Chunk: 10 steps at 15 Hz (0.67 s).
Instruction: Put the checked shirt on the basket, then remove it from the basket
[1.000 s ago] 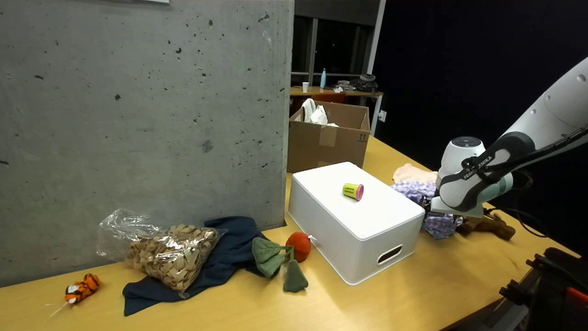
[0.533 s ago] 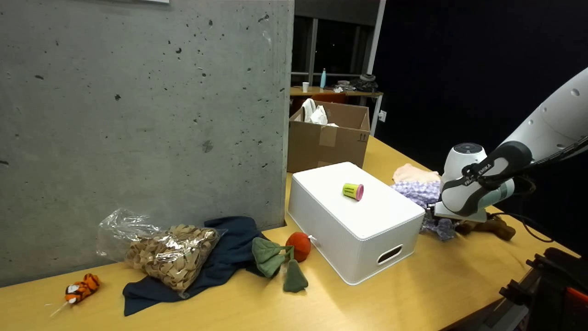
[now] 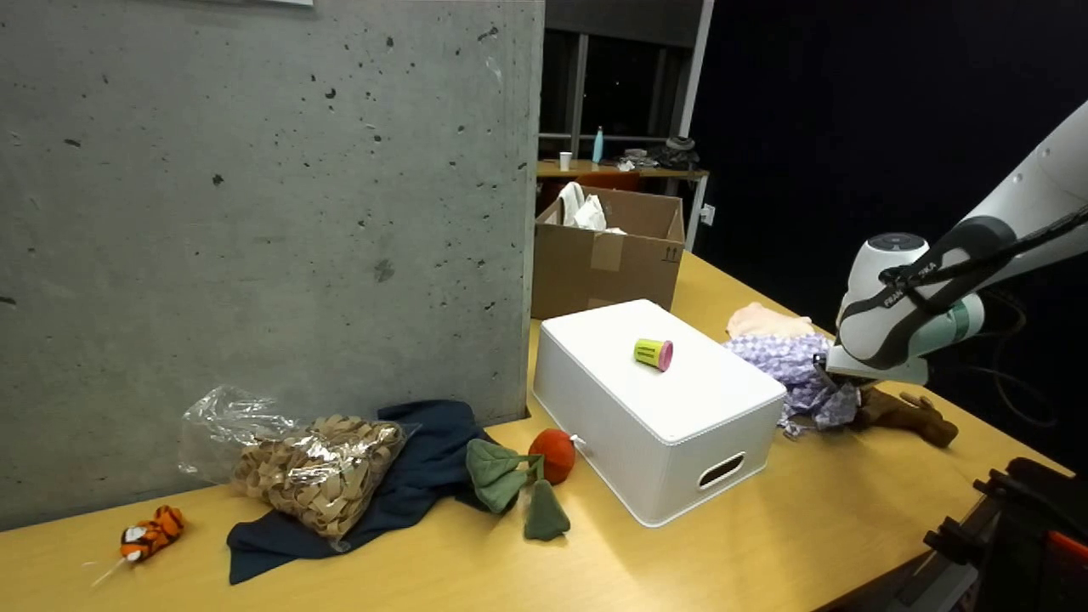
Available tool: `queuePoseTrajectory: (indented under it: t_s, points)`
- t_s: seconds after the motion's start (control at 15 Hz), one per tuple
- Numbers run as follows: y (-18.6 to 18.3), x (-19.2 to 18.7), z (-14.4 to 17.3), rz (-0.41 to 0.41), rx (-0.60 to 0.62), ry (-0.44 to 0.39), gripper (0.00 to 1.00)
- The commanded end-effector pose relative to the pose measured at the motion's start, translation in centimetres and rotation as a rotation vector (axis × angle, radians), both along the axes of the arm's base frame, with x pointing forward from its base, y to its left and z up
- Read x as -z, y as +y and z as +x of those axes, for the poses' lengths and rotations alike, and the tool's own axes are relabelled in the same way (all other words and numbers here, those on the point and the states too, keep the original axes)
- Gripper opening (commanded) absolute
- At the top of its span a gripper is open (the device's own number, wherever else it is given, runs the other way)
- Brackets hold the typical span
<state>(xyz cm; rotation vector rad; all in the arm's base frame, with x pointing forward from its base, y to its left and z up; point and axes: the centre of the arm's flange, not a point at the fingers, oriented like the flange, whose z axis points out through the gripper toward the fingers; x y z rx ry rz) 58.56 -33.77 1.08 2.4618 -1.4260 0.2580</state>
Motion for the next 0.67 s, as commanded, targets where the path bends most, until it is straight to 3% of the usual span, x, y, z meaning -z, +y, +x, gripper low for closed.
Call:
queuePoseTrajectory:
  t_s: [0.0, 0.27, 0.6]
  points:
    - [0.4, -7.5, -2.7, 0.015, 0.005, -0.040, 0.02]
    - [-0.2, -15.5, -3.5, 0.011, 0.021, -0.096, 0.02]
    - [0.7, -26.3, -3.1, -0.057, 0.019, -0.162, 0.02]
